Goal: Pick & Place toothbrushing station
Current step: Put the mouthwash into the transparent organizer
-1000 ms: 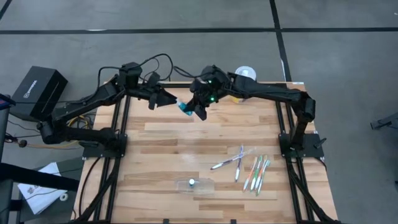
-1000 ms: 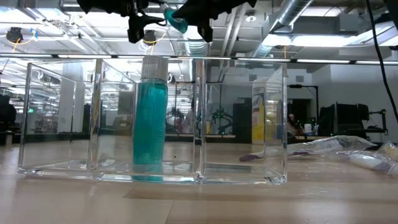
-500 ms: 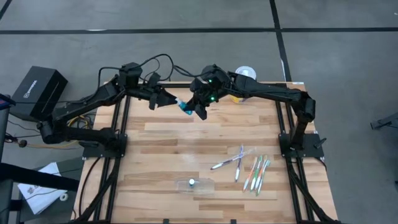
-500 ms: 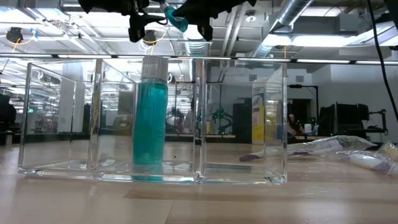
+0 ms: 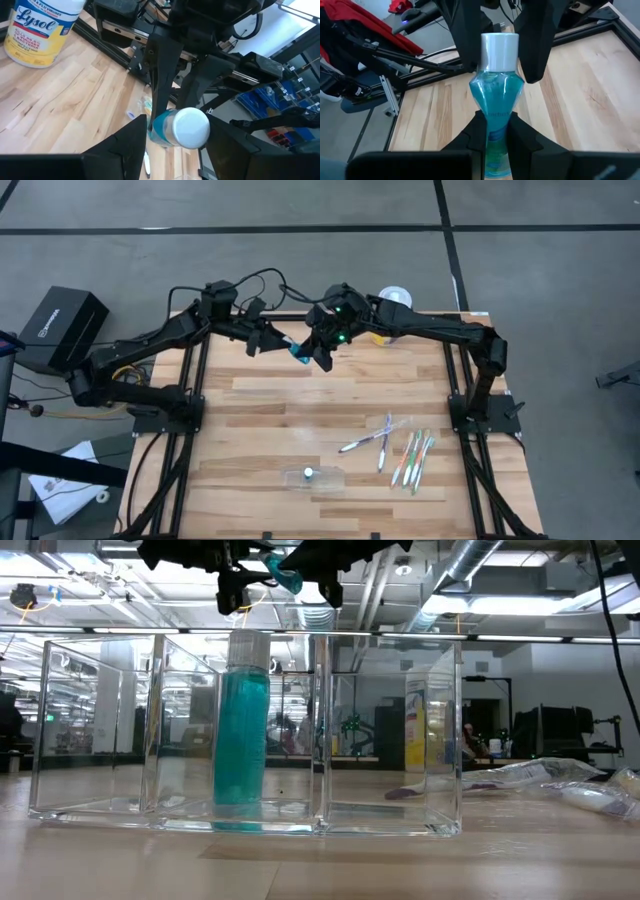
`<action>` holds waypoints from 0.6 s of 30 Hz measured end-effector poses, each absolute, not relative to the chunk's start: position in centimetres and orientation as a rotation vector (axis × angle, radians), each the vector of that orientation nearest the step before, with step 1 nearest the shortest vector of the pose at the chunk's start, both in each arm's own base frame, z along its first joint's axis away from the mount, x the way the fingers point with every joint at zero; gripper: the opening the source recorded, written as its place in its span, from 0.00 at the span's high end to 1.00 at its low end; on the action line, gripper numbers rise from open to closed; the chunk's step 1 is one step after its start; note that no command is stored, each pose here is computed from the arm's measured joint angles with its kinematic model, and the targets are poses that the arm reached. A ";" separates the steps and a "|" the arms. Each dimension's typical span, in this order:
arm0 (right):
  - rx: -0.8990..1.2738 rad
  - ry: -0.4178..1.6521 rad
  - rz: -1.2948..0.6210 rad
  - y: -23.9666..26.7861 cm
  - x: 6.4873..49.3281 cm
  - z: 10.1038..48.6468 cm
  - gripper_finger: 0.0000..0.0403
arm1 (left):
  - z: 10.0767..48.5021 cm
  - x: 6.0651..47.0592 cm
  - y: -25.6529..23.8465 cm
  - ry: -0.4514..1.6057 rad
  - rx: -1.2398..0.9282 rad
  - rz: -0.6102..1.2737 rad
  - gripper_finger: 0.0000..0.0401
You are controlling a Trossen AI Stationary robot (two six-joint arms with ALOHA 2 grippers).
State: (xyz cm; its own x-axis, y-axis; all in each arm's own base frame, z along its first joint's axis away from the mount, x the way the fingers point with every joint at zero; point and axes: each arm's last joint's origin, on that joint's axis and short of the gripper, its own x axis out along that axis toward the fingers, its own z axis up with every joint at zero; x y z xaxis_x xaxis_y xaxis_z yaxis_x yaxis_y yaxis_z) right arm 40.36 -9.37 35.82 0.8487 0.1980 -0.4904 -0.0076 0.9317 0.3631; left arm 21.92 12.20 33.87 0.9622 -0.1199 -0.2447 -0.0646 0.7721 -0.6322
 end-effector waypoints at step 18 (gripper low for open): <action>0.371 0.560 0.107 -9.7 40.2 35.7 0.85 | 33.9 22.0 12.4 0.260 -0.617 0.023 0.78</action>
